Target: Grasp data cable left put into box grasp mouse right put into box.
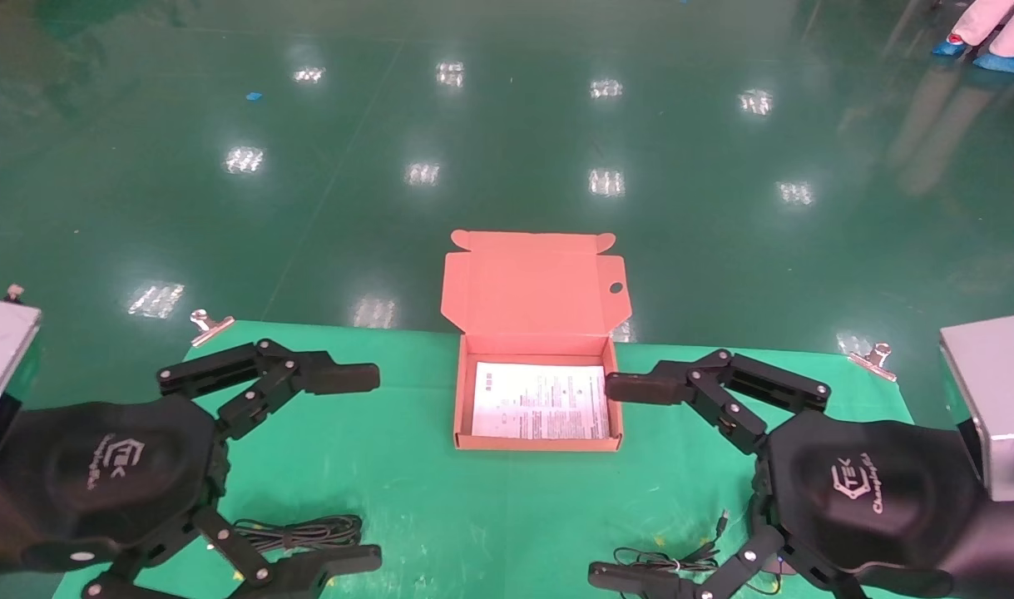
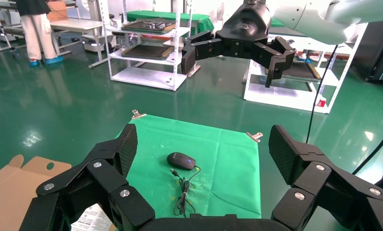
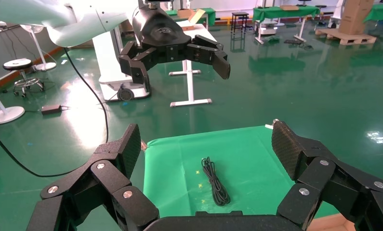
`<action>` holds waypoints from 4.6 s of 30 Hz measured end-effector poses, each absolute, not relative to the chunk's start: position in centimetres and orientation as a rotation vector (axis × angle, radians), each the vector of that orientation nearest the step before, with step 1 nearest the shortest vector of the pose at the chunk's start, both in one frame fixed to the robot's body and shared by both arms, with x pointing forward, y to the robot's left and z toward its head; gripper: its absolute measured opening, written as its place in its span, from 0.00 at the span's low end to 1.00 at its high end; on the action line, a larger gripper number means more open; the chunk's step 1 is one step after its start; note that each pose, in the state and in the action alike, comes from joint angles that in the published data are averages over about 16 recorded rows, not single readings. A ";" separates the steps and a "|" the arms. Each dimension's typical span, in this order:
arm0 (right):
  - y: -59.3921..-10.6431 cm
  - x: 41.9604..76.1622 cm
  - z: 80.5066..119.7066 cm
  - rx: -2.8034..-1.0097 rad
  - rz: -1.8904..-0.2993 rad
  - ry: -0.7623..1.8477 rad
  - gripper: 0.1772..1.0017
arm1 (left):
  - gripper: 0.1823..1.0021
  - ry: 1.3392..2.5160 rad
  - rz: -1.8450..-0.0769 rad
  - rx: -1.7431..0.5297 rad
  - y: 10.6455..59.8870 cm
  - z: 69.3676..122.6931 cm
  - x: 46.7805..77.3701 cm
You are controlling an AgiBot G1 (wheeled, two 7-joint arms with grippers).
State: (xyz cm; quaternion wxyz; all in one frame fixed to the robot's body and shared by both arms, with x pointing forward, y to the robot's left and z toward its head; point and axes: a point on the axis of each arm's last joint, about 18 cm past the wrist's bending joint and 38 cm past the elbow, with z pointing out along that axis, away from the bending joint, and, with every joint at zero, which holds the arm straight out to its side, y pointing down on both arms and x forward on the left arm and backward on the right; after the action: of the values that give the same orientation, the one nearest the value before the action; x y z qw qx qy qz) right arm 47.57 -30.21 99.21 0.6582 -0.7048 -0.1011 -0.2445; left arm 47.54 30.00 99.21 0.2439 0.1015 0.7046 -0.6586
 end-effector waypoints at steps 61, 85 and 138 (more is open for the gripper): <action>-35.5 57.4 89.7 -2.728 -0.970 -0.775 1.00 | 1.00 2.501 -0.354 0.064 29.9 88.2 61.6; -32.9 66.2 82.3 -2.793 -1.105 -0.720 1.00 | 1.00 2.383 -0.260 -0.251 30.9 82.3 66.8; -32.8 67.9 80.9 -2.805 -1.122 -0.668 0.26 | 0.21 2.373 -0.269 -0.252 31.7 82.0 67.0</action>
State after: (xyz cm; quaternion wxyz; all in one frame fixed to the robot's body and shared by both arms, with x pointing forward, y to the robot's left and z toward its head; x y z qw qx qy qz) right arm 67.86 -32.82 80.88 0.0239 -0.9064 -0.2157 -0.3625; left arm 67.02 31.74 82.04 0.3619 -0.0980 0.9212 -0.1044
